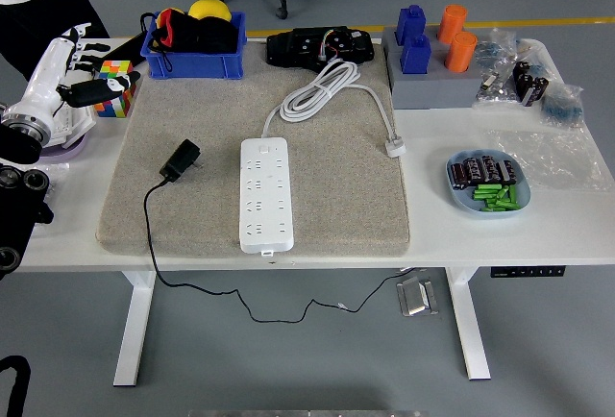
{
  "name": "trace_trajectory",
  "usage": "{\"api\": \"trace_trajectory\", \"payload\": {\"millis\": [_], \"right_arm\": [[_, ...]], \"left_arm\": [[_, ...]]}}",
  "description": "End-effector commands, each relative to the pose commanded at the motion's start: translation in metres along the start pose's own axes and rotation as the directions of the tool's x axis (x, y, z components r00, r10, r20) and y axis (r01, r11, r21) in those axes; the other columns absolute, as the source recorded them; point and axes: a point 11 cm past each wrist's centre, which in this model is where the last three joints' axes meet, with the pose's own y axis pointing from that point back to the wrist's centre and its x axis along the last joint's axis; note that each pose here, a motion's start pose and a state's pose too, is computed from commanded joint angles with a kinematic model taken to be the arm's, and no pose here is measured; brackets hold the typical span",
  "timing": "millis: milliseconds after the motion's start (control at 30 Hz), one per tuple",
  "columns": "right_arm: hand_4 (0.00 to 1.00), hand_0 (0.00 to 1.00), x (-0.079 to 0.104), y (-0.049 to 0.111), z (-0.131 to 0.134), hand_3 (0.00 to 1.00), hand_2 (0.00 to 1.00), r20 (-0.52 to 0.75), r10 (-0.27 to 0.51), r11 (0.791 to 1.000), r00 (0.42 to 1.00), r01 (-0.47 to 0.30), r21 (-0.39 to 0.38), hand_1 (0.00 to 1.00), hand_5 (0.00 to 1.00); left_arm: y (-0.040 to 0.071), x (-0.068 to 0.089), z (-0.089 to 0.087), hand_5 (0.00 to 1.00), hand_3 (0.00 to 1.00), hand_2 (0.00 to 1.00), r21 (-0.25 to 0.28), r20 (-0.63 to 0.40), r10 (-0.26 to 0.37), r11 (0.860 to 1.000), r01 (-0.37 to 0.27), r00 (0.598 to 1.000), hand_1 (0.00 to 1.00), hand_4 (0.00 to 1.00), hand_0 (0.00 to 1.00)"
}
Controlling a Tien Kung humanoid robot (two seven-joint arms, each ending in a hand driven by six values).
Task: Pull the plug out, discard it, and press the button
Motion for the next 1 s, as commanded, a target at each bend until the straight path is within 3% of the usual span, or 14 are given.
{"api": "trace_trajectory", "payload": {"millis": [133,267,600,1000], "right_arm": [[0.883,0.767,0.001,0.0,-0.002,0.713,0.724,-0.001,0.001,1.0,1.0,-0.001,0.004,0.729,0.658],[0.883,0.767,0.003,0.0,-0.005,0.713,0.724,-0.003,0.005,1.0,1.0,-0.005,0.008,0.729,0.658],[0.883,0.767,0.005,0.002,-0.018,0.713,0.724,-0.02,0.01,1.0,1.0,-0.009,0.03,0.729,0.658],[0.883,0.767,0.004,0.0,0.001,0.713,0.724,-0.022,0.009,1.0,1.0,-0.009,-0.003,0.729,0.658]], "left_arm": [[0.002,0.004,-0.01,0.46,0.939,0.971,0.021,-0.017,0.009,1.0,-0.008,1.0,0.998,0.869,0.982],[0.005,0.011,-0.013,0.494,0.948,0.976,0.007,-0.042,0.036,0.999,-0.036,0.998,0.998,0.872,0.996],[0.005,0.025,-0.008,0.506,0.945,0.971,-0.016,-0.055,0.073,0.997,-0.074,0.996,0.998,0.858,0.991],[0.011,0.021,-0.023,0.51,0.935,0.968,0.025,-0.053,0.062,0.998,-0.06,0.997,0.998,0.853,0.988]]}}
